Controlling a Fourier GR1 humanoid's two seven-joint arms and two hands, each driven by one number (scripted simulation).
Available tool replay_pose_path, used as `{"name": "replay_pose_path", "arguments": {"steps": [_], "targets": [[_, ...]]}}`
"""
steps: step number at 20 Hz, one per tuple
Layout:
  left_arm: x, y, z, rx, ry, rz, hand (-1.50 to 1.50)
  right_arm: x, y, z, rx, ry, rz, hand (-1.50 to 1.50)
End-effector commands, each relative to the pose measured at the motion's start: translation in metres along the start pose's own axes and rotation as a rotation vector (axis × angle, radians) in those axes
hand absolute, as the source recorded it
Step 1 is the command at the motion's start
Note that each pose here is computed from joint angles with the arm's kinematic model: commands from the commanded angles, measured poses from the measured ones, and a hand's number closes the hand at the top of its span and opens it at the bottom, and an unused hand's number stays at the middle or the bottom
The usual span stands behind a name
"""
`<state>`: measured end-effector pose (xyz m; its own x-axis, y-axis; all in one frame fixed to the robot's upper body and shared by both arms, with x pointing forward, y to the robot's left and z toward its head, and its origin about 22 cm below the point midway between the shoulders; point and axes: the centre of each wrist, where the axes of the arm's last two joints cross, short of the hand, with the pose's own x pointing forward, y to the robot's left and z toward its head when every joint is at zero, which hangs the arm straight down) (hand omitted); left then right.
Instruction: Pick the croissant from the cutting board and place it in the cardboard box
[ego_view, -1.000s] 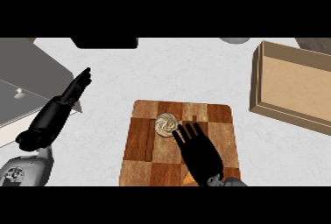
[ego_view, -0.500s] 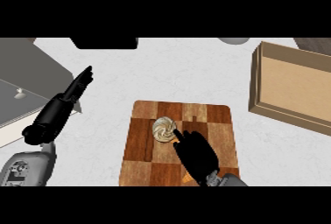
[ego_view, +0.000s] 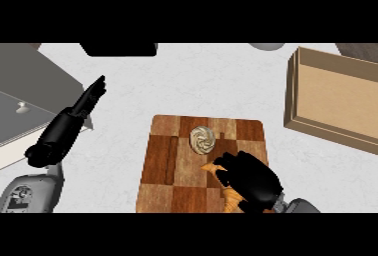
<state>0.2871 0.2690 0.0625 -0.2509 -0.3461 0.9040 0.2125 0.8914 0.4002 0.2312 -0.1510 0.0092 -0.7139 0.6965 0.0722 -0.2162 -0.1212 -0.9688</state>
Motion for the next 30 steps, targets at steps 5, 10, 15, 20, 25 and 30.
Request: {"name": "replay_pose_path", "arguments": {"steps": [5,10,15,20,25,30], "targets": [[0.005,-0.001,-0.001,0.025,0.007,-0.007,0.0,-0.061,-0.015,0.086,-0.159,-0.262,-0.065,1.5],[0.002,-0.005,-0.003,0.01,-0.002,-0.006,0.0,-0.076,-0.07,0.107,-0.345,-0.296,0.025,1.5],[0.0,0.014,-0.006,0.028,0.027,0.001,0.0,-0.101,-0.101,0.144,-0.482,-0.17,-0.1,1.5],[0.005,0.004,-0.003,0.007,-0.001,-0.013,0.0,-0.124,-0.127,0.151,-0.62,0.077,-0.315,1.5],[0.001,-0.01,-0.001,-0.021,0.002,0.005,0.0,-0.162,-0.161,0.155,-0.709,0.26,-0.355,1.5],[0.002,0.013,-0.008,-0.028,-0.017,0.009,0.0,-0.216,-0.176,0.149,-0.701,0.358,-0.398,1.5]]}}
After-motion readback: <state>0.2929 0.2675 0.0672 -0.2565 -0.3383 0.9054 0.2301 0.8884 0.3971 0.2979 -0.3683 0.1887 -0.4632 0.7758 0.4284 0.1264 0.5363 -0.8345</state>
